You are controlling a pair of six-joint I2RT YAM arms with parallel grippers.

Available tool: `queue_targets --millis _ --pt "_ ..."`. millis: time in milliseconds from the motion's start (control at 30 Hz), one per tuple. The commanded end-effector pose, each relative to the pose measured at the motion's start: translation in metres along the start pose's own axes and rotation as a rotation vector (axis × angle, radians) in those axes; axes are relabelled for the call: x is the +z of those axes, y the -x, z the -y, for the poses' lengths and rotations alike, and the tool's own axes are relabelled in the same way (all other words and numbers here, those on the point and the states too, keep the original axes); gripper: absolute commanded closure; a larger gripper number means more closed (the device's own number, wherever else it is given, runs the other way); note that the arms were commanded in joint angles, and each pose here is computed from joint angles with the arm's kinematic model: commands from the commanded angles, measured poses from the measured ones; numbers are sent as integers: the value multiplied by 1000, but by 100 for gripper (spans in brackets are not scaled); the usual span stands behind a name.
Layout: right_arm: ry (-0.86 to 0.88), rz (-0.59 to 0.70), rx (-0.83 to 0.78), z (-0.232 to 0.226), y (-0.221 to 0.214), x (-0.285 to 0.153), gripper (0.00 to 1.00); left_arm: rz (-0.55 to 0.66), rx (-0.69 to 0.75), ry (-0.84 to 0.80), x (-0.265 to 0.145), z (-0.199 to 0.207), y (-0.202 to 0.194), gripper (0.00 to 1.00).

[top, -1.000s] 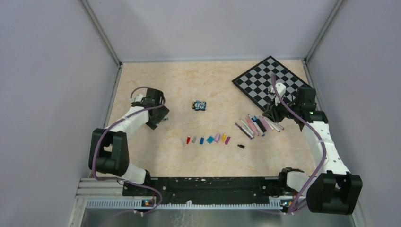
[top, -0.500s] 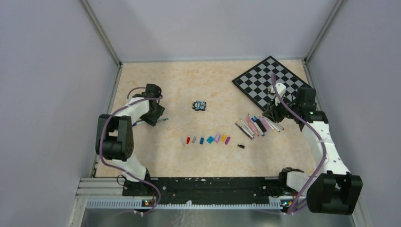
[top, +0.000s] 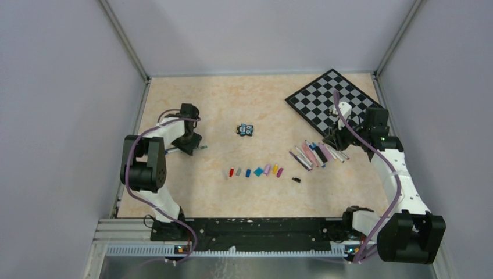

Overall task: Open the pen caps
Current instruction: Pick up the pen from the center of the board.

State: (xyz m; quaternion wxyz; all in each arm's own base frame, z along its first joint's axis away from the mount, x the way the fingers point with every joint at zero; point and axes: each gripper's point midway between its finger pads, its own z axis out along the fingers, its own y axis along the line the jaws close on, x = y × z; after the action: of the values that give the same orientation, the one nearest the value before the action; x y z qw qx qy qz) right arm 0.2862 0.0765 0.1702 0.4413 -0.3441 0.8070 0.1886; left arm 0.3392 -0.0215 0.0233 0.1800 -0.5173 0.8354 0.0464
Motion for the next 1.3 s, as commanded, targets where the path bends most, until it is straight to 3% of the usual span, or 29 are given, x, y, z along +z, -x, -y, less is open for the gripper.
queue_targets --millis 0,400,667,1033,1267 --pt "-17 28 -36 2 7 -4 73 -11 -15 13 -1 1 3 50" --pt "-25 24 -39 3 6 -4 73 -42 -45 34 -2 -24 -12 74" --pt "-27 26 -42 4 7 -5 73 -29 -47 36 -10 -37 -12 80" --pt "-28 29 -45 3 8 -5 73 -19 -42 45 -15 -49 -13 99" --pt "-27 28 -43 3 8 -5 73 -36 -42 -22 -28 -50 -17 100"
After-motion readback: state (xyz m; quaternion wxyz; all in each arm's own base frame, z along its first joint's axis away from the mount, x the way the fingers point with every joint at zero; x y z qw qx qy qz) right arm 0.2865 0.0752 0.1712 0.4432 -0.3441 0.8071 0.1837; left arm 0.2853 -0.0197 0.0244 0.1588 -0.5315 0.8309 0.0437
